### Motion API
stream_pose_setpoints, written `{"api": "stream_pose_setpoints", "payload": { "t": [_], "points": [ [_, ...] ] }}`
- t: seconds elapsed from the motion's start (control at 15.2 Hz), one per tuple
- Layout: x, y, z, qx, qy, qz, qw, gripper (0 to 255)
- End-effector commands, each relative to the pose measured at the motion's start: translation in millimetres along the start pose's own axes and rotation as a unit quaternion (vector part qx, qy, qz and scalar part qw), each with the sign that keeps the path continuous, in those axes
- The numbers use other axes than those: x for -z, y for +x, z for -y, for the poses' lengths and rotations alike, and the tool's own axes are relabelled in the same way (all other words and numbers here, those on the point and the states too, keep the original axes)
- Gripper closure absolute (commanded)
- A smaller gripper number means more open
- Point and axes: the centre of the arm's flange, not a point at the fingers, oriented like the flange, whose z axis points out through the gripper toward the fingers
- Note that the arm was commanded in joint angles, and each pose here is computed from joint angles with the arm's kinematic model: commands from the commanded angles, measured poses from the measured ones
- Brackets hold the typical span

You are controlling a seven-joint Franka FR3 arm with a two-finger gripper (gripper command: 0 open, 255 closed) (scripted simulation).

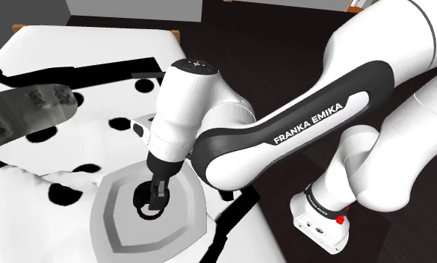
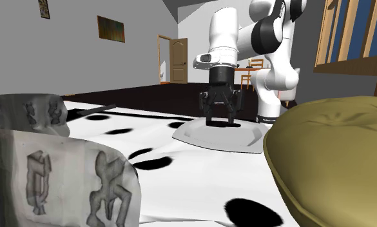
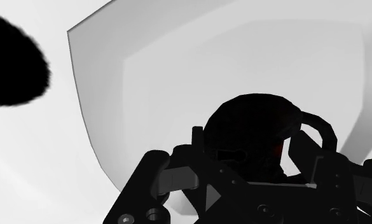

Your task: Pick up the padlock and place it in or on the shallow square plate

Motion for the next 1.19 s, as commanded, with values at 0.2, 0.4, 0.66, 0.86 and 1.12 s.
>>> {"api": "stream_pose_setpoints", "payload": {
  "t": [0.2,0.4,0.66,0.86,1.12],
  "points": [
    [0,0,0,0.000,0.000,0.000,1.0000,0],
    [0,0,0,0.000,0.000,0.000,1.0000,0],
    [50,0,0,0.000,0.000,0.000,1.0000,0],
    [50,0,0,0.000,0.000,0.000,1.0000,0],
    [50,0,0,0.000,0.000,0.000,1.0000,0]
  ]
}}
